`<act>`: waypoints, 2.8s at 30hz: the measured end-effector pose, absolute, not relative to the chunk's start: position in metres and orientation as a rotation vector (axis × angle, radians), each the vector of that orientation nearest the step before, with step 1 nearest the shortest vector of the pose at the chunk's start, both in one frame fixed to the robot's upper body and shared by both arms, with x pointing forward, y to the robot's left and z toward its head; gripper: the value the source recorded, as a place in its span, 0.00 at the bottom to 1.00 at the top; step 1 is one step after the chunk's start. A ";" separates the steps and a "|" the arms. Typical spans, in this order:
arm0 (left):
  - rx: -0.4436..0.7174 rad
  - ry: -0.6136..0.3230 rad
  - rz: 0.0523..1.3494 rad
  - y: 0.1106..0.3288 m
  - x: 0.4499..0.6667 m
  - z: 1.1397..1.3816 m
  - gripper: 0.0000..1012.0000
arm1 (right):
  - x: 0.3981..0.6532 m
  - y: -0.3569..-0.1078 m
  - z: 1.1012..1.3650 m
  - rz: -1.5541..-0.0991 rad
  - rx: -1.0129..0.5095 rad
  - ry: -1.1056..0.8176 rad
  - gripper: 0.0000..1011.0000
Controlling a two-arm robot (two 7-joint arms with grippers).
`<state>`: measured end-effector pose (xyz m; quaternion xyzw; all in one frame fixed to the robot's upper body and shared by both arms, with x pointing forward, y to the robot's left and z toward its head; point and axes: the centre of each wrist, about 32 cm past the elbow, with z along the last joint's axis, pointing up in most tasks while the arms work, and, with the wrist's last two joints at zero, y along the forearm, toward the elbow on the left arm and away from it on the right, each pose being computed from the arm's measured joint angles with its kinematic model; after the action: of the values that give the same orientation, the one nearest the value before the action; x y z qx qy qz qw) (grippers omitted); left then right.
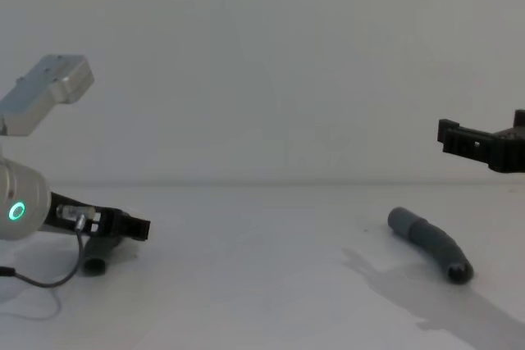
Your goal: Use both hands to pick up one end of the pipe from the table, align the ends, and insert them.
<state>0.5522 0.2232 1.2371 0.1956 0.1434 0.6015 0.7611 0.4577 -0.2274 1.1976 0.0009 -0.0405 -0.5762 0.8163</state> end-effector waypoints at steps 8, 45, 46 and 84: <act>0.432 0.333 1.307 0.222 0.558 1.234 0.99 | 0.458 -0.227 1.198 -1.229 0.002 -0.086 0.99; 0.470 0.335 1.303 0.217 0.568 1.227 0.89 | 0.458 -0.227 1.198 -1.228 0.002 -0.086 0.99; 0.470 0.335 1.303 0.217 0.568 1.227 0.88 | 0.458 -0.227 1.198 -1.228 0.002 -0.086 0.99; 0.475 0.336 1.305 0.217 0.568 1.226 0.67 | 0.484 -0.246 1.184 -1.221 -0.127 0.086 0.99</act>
<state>0.5683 0.2169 1.2264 0.2179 0.1539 0.5982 0.7556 0.4840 -0.2463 1.1838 -0.0596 0.0403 -0.5727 0.8166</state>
